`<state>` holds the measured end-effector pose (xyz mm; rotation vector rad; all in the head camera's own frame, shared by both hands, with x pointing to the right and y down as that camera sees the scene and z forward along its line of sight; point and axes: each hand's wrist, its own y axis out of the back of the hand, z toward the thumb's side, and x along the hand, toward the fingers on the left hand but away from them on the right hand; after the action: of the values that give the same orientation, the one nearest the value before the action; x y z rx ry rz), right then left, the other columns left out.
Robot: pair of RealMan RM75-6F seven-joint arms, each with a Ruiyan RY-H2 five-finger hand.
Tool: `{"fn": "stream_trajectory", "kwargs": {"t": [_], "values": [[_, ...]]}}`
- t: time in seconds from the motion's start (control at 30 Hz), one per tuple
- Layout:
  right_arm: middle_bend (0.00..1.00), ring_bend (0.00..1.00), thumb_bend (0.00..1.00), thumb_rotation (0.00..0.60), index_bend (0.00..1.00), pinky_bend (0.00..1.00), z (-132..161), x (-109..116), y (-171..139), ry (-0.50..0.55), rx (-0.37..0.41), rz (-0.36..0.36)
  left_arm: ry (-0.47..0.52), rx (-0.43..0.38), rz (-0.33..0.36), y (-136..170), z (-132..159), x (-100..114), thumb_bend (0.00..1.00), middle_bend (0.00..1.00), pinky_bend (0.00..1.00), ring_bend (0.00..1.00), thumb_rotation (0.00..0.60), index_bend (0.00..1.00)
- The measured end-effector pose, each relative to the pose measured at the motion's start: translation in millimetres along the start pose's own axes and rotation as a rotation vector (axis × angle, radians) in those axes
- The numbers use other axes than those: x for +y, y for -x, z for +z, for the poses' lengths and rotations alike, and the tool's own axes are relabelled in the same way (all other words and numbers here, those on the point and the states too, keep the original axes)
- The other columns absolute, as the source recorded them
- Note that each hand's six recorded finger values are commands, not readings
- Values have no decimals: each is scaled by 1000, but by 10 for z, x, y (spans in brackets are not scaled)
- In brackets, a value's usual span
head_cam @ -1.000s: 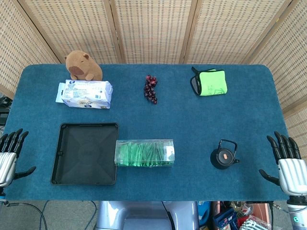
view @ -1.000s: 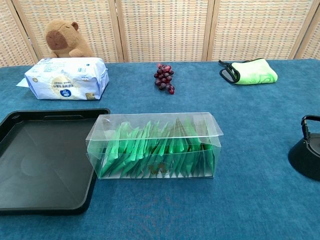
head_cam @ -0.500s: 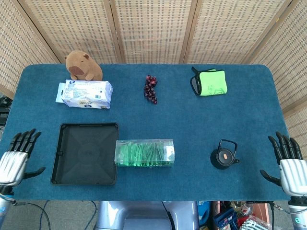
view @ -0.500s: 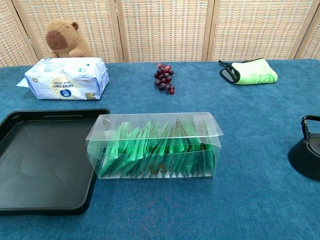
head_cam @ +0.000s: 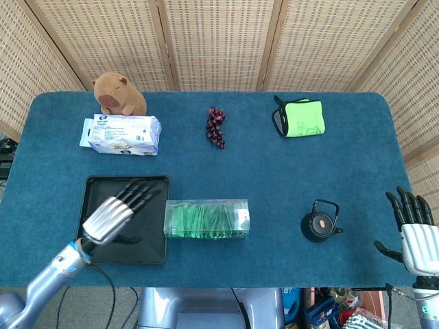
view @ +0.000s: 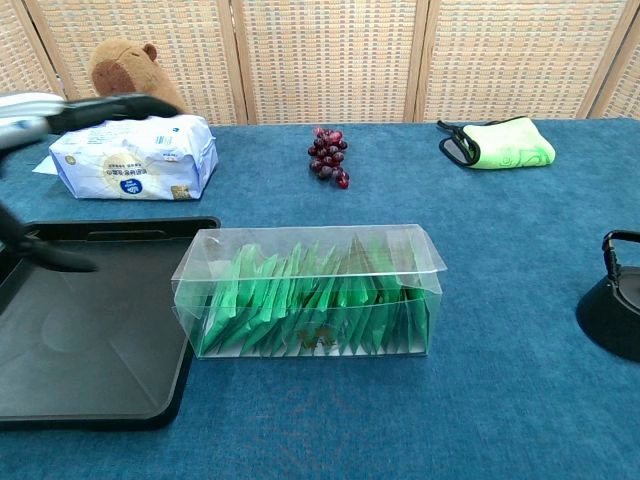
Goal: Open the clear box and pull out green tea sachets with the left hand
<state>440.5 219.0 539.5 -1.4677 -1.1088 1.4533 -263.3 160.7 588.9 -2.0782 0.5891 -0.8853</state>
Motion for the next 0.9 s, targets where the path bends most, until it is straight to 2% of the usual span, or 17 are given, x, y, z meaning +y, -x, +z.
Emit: {"fn": "stream_trajectory", "kwargs": {"t": [0.17,0.37,0.57,0.8,0.9], "values": [[0,0,0,600,0,0,-95,29,24,6,-35,-6,-11,-92,-52,-411,284,-62,98,0,0,0,600,0],[0,0,0,600,0,0,-212,42,53,20,-76,-6,13,-129,-101,-809,500,-180,98,0,0,0,600,0],[0,0,0,600,0,0,-277,65,77,31,-92,-9,31,-123,-145,-1058,579,-332,98,0,0,0,600,0],[0,0,0,600,0,0,-304,53,90,38,-96,1,68,-99,-204,-1193,583,-533,98,0,0,0,600,0],[0,0,0,600,0,0,-312,54,93,39,-97,1,72,-97,-207,-1227,588,-562,190,0,0,0,600,0]]}}
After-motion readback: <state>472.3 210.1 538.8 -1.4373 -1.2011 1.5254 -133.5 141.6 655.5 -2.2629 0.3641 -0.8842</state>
